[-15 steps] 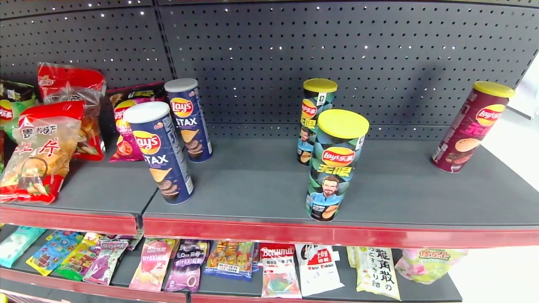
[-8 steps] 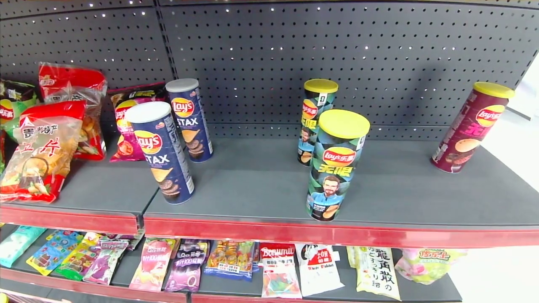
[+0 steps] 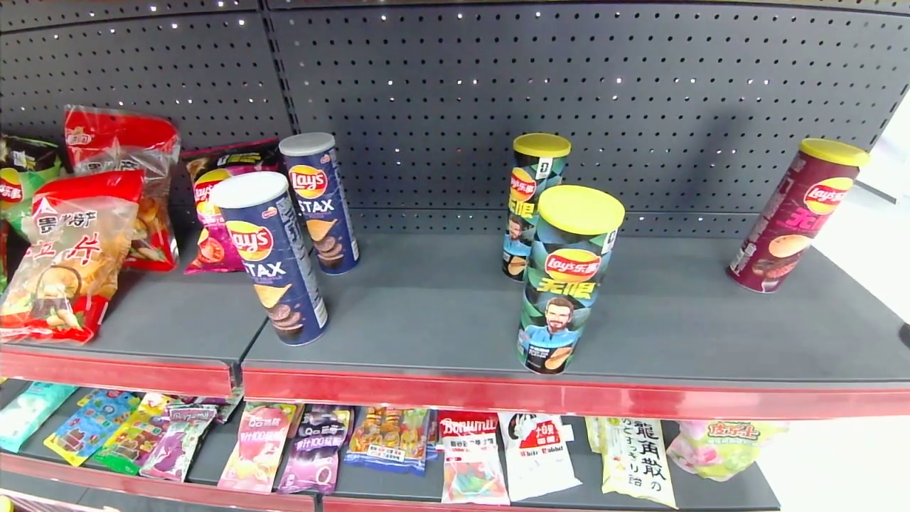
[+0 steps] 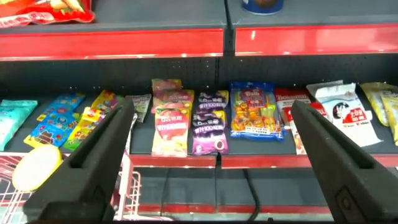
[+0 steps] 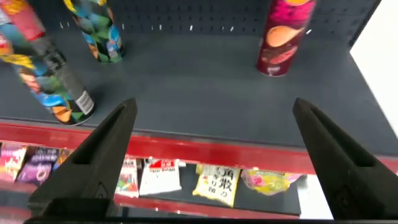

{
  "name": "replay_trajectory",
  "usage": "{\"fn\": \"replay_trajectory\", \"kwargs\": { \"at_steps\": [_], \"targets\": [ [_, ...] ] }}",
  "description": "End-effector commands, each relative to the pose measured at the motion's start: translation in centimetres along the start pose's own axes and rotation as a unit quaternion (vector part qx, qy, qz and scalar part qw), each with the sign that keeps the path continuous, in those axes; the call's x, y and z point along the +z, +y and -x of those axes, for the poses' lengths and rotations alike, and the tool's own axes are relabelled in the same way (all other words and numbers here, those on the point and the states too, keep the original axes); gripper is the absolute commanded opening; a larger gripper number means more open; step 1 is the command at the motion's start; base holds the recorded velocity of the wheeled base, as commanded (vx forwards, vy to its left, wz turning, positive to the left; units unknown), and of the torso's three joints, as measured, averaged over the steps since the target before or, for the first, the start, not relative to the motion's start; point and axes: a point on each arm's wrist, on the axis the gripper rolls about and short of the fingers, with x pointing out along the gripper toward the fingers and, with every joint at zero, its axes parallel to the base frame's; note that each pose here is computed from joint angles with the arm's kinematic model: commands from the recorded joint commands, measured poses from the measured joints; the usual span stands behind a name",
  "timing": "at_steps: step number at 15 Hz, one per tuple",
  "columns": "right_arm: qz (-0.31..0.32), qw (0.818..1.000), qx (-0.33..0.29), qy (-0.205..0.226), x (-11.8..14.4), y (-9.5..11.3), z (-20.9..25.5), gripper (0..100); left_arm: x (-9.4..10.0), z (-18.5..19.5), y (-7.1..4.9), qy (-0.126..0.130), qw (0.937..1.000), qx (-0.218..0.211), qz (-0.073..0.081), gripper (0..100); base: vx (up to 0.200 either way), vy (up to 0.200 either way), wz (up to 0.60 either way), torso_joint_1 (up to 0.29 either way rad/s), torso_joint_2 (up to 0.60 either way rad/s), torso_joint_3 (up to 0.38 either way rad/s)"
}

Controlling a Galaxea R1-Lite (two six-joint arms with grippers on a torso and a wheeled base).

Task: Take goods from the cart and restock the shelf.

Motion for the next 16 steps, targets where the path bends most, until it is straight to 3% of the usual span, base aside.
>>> {"fn": "replay_trajectory", "kwargs": {
  "at_steps": [1,5,9,16],
  "targets": [
    [0.011,0.993,0.039,0.114,0.4,0.8,-7.9,100,-0.4,-0.3,0.0,0.007,1.0,0.0,-0.001,100,0.0,0.0,0.0,0.0,0.0,0.0],
    [0.03,0.975,0.073,0.208,-2.2,2.6,-12.3,100,-0.9,-0.7,0.0,-0.007,0.9999,0.013,0.001,100,0.0,0.0,0.0,0.0,0.0,0.0],
    [0.048,0.978,0.05,0.196,-2.7,4.5,-17.0,100,-0.9,-0.7,0.0,-0.006,0.9998,0.02,0.002,100,0.0,0.0,0.0,0.0,0.0,0.0],
    [0.07,0.973,0.065,0.208,-3.4,6.9,-19.4,100,-0.9,-0.7,0.0,-0.006,0.9998,0.021,0.002,100,0.0,0.0,0.0,0.0,0.0,0.0]
  ]
}}
